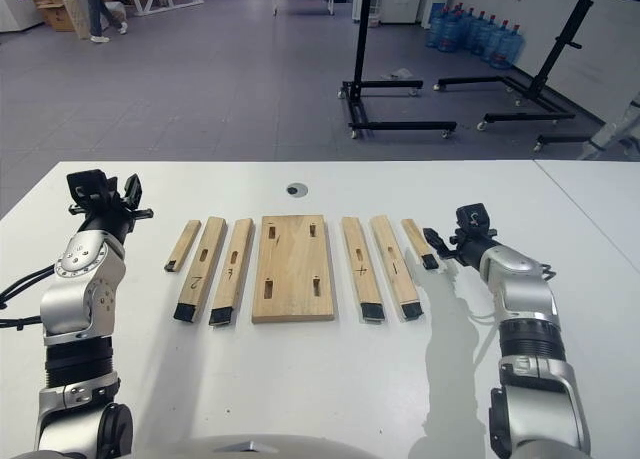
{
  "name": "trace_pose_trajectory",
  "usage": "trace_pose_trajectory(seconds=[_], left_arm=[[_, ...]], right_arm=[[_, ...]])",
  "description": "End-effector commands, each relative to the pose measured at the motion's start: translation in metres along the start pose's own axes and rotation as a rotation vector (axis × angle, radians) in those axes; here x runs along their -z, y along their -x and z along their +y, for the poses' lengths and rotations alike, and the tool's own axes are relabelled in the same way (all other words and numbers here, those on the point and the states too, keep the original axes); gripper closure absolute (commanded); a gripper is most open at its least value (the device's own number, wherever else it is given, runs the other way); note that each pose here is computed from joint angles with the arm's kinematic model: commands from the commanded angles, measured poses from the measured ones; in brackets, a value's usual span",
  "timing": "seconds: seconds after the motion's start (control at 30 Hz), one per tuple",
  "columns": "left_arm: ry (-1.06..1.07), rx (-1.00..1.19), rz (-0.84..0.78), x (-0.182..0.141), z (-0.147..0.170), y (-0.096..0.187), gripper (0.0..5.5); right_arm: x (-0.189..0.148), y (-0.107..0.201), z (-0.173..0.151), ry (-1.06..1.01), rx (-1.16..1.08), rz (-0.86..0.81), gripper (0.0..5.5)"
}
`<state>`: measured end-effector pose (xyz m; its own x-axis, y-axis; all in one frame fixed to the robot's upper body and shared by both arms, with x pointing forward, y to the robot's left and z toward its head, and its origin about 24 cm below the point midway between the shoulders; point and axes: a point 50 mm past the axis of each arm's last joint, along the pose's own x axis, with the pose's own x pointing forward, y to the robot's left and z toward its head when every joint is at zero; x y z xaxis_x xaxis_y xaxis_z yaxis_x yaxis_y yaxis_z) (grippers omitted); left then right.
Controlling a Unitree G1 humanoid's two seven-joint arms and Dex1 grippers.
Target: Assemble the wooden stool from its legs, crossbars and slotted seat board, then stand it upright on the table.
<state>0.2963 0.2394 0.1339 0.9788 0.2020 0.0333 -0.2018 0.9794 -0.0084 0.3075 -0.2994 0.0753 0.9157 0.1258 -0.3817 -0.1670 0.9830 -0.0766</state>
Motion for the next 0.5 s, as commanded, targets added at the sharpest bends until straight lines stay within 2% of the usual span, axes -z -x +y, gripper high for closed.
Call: trace_pose_trajectory(seconds=[0.03,0.43,0.5], left_arm=[[-0.012,0.007,0.003,-0.001,-0.004,0.002,3.77],[-0.033,0.009,0.007,-0.001,-0.008,0.000,3.77],[-0.025,0.000,0.020,0.001,-0.007,0.001,3.74]], right_arm=[[0.003,-0.004,0.005,0.001,-0.021,0.002,1.39],[0.049,-0.017,0.019,0.004,-0.039,0.164,1.39],[0.054,-0.018,0.019,-0.010,-0.030,0.181,1.65]])
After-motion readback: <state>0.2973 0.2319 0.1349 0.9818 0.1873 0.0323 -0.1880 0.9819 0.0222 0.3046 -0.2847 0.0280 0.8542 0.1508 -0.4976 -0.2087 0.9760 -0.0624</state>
